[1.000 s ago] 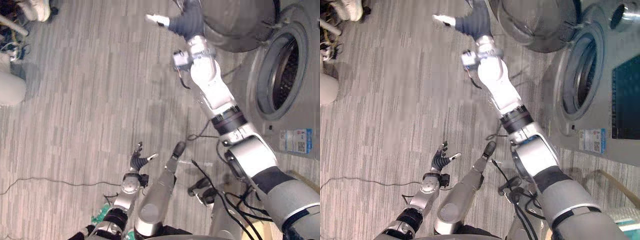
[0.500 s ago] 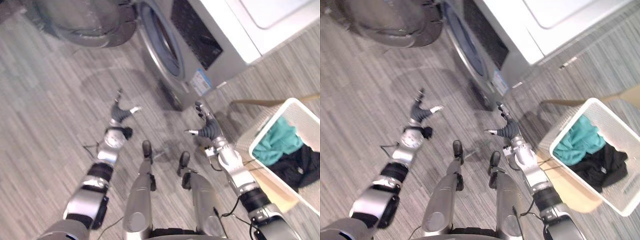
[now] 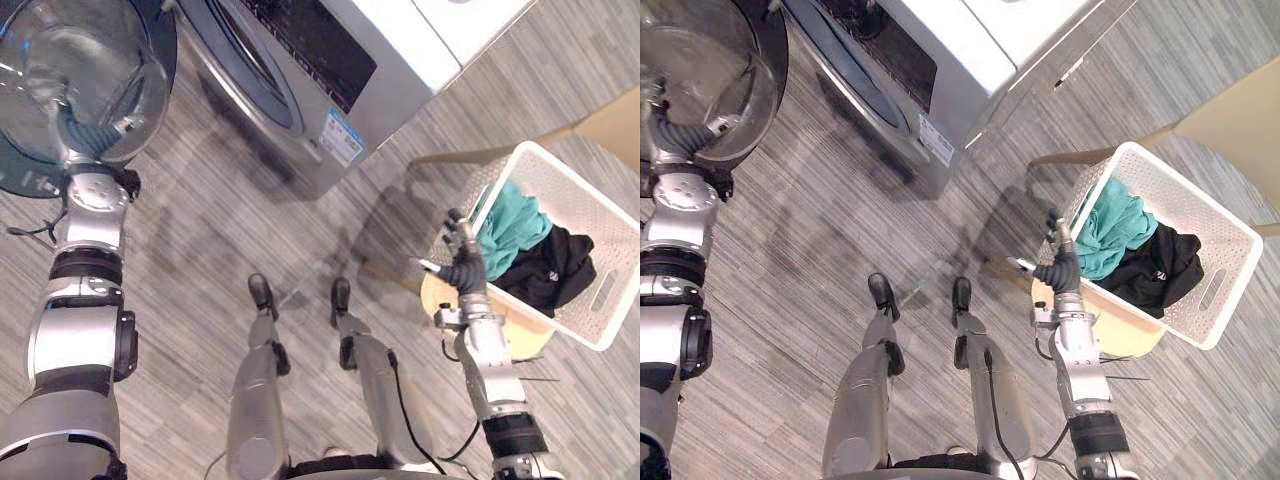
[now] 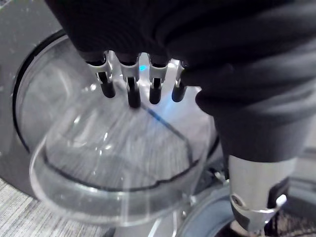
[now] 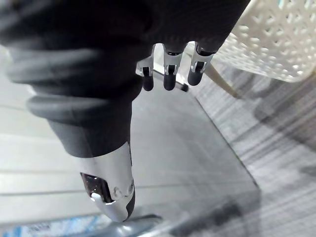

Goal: Pick up the laundry basket with both hands and put the clothes into the washing machine.

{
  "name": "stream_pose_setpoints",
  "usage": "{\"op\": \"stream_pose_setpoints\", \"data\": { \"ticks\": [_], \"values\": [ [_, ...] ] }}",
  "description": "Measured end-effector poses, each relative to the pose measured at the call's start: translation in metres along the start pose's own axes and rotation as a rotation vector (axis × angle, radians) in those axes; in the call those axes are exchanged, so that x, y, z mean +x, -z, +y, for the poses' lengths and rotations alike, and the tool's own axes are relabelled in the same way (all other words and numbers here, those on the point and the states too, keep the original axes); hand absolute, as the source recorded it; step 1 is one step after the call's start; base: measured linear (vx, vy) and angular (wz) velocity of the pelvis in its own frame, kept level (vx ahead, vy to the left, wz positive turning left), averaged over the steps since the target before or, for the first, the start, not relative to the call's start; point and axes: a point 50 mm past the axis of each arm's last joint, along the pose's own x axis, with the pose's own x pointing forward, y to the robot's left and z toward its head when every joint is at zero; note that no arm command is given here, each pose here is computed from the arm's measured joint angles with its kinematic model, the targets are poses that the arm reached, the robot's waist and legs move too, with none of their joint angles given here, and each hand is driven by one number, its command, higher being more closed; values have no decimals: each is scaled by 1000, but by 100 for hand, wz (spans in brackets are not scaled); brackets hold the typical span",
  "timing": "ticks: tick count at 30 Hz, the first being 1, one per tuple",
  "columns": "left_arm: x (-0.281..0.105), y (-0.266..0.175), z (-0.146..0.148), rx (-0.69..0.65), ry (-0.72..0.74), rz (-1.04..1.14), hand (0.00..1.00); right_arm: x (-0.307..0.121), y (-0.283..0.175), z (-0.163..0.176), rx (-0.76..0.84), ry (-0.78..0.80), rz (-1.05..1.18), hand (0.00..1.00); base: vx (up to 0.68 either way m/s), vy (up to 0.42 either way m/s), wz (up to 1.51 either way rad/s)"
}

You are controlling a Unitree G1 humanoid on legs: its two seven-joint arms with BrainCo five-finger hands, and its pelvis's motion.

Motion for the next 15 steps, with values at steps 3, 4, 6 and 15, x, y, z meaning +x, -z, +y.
{"op": "stream_pose_setpoints", "data": {
  "ticks": [3, 4, 6, 15],
  "values": [
    [2, -6, 9, -63, -38, -11, 0, -6, -23, -3, 22, 33, -100, 0, -2, -1, -11],
    [1, -4, 10, -91, -44, -12, 0, -9, -30, -4, 32, 41, -128, 0, 0, 0, 0],
    [-2, 3, 13, -122, -67, 20, 0, -13, -37, -5, 46, 48, -154, 0, 0, 0, 0],
    [-36, 61, 3, -81, -32, 184, 0, -25, -42, -7, 53, 63, -162, 0, 30, -3, 7]
  ]
}}
